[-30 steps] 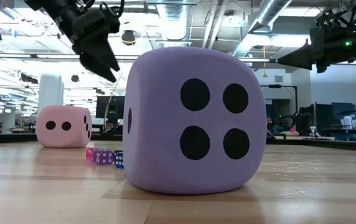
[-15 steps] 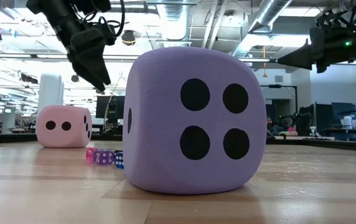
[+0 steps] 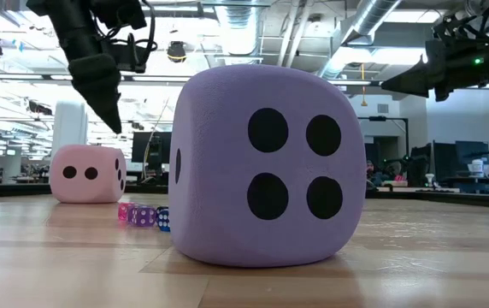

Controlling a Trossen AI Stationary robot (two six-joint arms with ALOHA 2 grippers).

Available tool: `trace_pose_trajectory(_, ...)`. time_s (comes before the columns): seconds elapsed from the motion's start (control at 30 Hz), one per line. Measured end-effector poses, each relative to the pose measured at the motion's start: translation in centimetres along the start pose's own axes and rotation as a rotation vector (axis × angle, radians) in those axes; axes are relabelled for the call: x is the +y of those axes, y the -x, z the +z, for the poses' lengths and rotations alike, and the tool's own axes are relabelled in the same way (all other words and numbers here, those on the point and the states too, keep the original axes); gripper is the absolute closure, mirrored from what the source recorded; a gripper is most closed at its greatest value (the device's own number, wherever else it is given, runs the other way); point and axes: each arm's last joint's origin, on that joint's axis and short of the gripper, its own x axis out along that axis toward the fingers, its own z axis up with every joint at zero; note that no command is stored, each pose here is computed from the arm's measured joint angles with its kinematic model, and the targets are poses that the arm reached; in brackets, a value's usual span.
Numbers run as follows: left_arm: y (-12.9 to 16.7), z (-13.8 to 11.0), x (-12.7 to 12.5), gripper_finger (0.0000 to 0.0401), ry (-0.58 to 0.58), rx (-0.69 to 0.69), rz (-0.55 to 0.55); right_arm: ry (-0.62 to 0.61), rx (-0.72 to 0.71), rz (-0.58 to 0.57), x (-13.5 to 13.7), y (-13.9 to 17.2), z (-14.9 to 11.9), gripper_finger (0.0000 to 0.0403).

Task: Pick & Place Dice
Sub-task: Put the large pink dice into the blue bin

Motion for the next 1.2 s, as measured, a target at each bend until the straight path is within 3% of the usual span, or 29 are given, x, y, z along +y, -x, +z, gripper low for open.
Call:
trace_pose_trajectory(0.3, 0.0, -0.1, 0.0, 0.0002, -0.094, 0.008, 0.005, 0.0, 0.0, 0.0, 0.0, 0.0, 0.0, 0.0403)
trace_pose_trajectory(0.9, -2.2, -1.7, -0.7, 0.0002, -0.087, 0.019, -0.132, -0.001, -0.001, 0.0, 0.0, 0.0, 0.0, 0.0403)
trace_pose_trajectory(1.2, -2.2, -1.6, -0.6, 0.0003, -0.093, 0.009, -0.117, 0.0, 0.0, -0.001, 0.0, 0.0, 0.0, 0.0403)
